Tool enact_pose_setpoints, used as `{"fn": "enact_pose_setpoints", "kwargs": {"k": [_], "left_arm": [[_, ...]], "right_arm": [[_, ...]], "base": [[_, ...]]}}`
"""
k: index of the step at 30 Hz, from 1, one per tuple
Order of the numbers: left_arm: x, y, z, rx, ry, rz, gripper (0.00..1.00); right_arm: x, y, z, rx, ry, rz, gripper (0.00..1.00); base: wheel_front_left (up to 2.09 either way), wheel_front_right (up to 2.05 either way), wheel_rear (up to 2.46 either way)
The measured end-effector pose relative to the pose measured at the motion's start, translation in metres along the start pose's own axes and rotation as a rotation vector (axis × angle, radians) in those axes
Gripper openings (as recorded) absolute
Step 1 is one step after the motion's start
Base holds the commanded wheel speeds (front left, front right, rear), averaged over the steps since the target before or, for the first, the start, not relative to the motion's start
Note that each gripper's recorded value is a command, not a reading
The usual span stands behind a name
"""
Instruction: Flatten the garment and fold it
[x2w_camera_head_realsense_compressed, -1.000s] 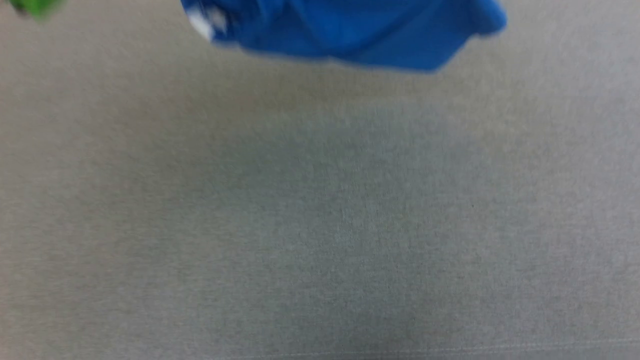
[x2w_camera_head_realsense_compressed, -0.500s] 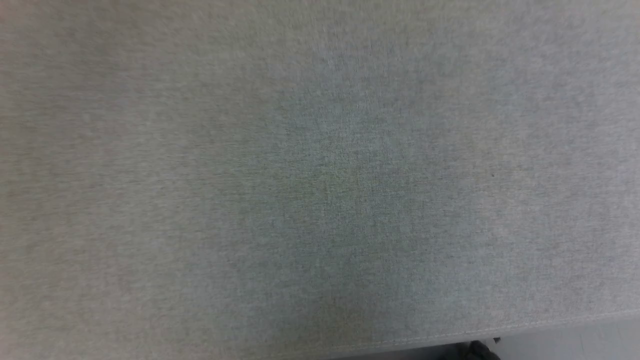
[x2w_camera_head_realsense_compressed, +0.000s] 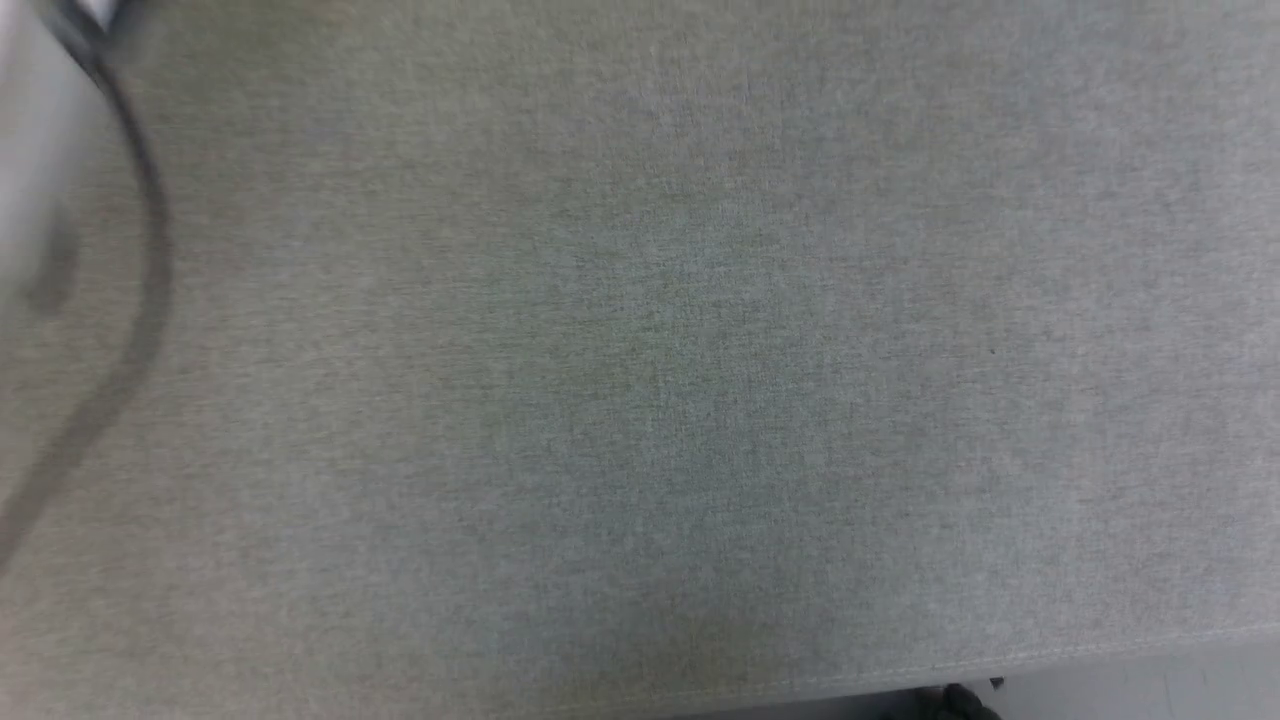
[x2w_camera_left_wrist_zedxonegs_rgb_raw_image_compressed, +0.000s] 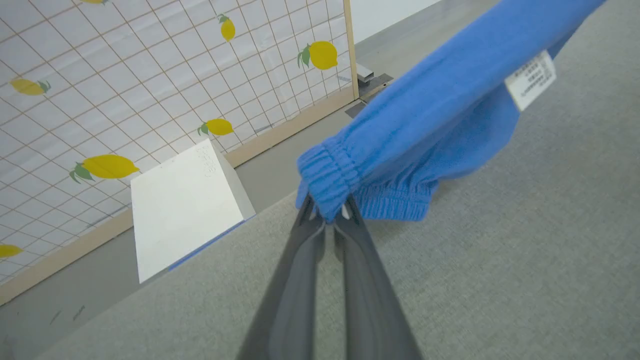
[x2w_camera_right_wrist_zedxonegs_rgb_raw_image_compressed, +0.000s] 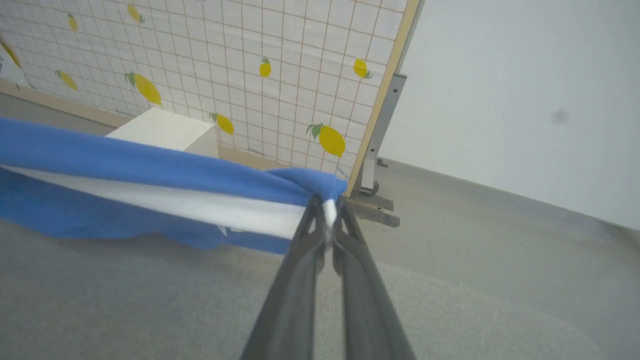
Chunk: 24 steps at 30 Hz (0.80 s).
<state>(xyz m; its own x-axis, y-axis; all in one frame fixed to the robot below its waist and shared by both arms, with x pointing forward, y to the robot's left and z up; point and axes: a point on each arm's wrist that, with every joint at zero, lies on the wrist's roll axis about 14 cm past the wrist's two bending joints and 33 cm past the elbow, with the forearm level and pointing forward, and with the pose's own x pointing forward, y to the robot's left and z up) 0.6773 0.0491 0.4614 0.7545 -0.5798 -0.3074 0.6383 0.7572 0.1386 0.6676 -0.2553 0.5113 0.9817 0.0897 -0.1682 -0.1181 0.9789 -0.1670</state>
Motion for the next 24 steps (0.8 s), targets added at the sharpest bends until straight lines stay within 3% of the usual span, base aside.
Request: {"fn": "enact_pose_setpoints", "kwargs": {"k": [6,10,24], "left_arm": [[-0.034,-0.056,-0.056,-0.09,0.093,-0.053,0.0],[-0.06,-0.085,-0.069,-0.126,0.114,-0.076,0.0],[-0.158,-0.181,-0.093,-0.194,0.176,-0.148,0.0]], "right_arm": [[-0.055,0.014,-0.081,-0.001,0.258,0.054,0.0],[-0.096,0.019,-0.112,0.018,0.382,0.076,0.0],[-0.225,0.024,-0.157,0.114,0.61,0.107,0.0]], "base": [[0.0,0.0,0.0],[0.0,0.0,0.0],[0.0,0.0,0.0]]}}
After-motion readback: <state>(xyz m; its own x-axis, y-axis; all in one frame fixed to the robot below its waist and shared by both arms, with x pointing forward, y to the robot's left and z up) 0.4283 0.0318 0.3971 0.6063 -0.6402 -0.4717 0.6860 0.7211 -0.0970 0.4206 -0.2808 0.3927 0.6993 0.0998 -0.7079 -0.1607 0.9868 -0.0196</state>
